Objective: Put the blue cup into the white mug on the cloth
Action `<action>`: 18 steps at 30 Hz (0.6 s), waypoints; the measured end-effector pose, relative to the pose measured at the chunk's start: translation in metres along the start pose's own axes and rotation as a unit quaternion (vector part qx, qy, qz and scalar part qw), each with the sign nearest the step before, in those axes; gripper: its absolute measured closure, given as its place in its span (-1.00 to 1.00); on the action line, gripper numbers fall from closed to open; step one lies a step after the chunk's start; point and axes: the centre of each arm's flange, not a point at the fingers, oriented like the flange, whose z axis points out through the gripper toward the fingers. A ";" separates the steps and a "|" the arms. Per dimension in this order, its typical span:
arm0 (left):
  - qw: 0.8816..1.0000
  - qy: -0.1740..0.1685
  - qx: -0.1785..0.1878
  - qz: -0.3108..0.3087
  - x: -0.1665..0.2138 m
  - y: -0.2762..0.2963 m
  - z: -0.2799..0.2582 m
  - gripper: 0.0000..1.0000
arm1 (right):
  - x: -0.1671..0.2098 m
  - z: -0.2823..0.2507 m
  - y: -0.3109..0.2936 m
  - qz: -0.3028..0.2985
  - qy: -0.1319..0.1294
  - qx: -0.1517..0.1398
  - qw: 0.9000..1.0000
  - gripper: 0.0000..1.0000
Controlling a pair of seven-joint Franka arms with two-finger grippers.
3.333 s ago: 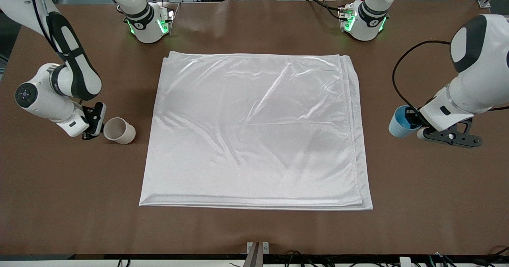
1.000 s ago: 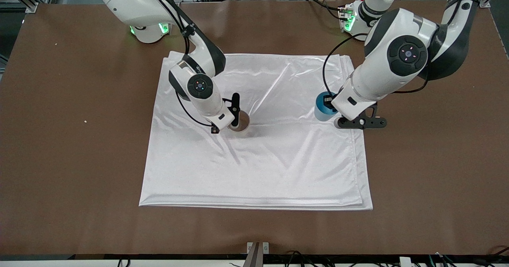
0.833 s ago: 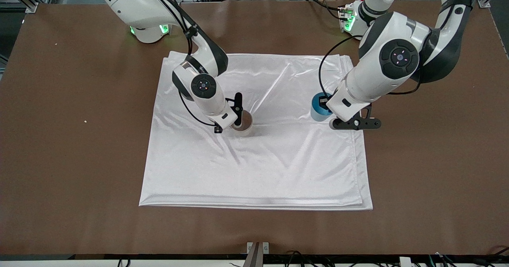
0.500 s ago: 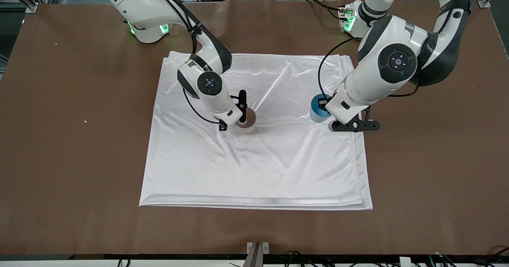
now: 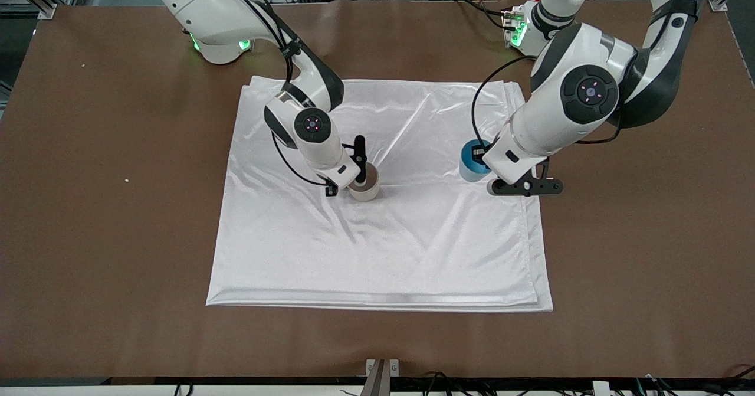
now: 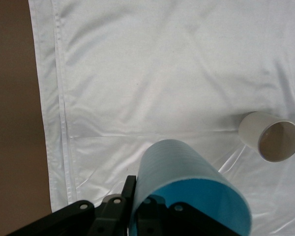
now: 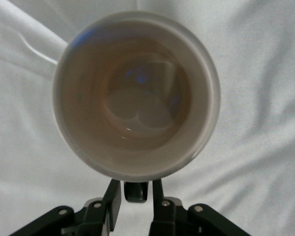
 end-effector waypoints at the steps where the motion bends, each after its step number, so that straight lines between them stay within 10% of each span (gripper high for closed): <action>1: 1.000 0.000 0.000 0.000 0.000 0.000 0.000 0.90 | 0.000 0.000 0.000 0.000 0.000 0.000 1.000 0.30; 10: 1.000 -0.001 0.000 0.000 0.001 0.000 0.001 0.90 | 0.000 -0.010 0.003 0.020 -0.012 -0.017 1.000 0.08; 18: 1.000 0.007 -0.004 0.000 0.001 0.001 -0.008 0.90 | -0.005 -0.063 0.005 0.045 -0.028 -0.029 0.998 -0.67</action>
